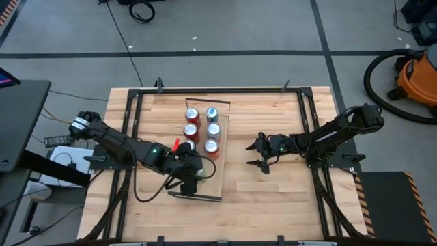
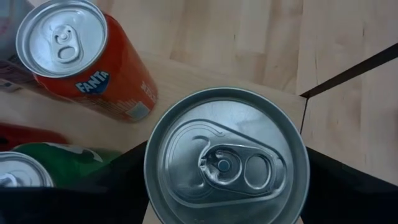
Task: Place canned beverage on shelf
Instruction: Put the light green soda can on the shelf
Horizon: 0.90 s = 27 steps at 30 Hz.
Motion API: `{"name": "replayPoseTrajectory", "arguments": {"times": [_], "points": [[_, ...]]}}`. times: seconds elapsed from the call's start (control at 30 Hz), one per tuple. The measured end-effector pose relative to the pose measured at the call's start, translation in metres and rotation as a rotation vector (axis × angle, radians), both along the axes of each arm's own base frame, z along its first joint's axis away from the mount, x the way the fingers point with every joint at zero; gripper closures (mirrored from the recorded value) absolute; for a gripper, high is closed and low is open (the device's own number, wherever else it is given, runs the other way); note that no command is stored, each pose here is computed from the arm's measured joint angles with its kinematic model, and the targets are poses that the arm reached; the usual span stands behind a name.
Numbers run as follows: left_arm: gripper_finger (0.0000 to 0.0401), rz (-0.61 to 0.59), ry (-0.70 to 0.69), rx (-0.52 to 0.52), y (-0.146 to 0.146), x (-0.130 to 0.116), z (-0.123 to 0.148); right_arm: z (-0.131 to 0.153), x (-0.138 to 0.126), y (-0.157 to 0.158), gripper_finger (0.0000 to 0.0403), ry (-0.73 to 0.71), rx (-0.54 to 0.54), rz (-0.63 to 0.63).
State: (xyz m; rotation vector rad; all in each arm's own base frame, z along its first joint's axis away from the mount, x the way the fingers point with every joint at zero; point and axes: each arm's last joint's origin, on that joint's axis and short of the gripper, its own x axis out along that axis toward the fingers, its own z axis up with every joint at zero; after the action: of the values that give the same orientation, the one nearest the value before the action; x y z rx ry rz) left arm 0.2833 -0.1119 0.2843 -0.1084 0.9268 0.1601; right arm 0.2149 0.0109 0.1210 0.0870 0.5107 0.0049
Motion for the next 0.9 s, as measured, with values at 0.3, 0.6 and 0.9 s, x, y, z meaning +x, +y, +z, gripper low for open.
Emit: {"name": "replayPoseTrajectory", "arguments": {"times": [0.3, 0.6, 0.9], "points": [[0.0092, 0.004, 0.009, 0.004, 0.0017, -0.0002, -0.0005, 0.0000, 0.0000, 0.0000, 0.0085, 0.000, -0.001, -0.001], [0.0092, 0.005, 0.016, 0.006, 0.0015, 0.0002, -0.0018, 0.0002, 0.0001, -0.0001, 0.0085, -0.002, -0.003, -0.002], [0.0092, 0.004, 0.016, 0.007, 0.0015, 0.0002, -0.0017, 0.0001, 0.0001, -0.0002, 0.0085, -0.002, -0.002, -0.006]]}}
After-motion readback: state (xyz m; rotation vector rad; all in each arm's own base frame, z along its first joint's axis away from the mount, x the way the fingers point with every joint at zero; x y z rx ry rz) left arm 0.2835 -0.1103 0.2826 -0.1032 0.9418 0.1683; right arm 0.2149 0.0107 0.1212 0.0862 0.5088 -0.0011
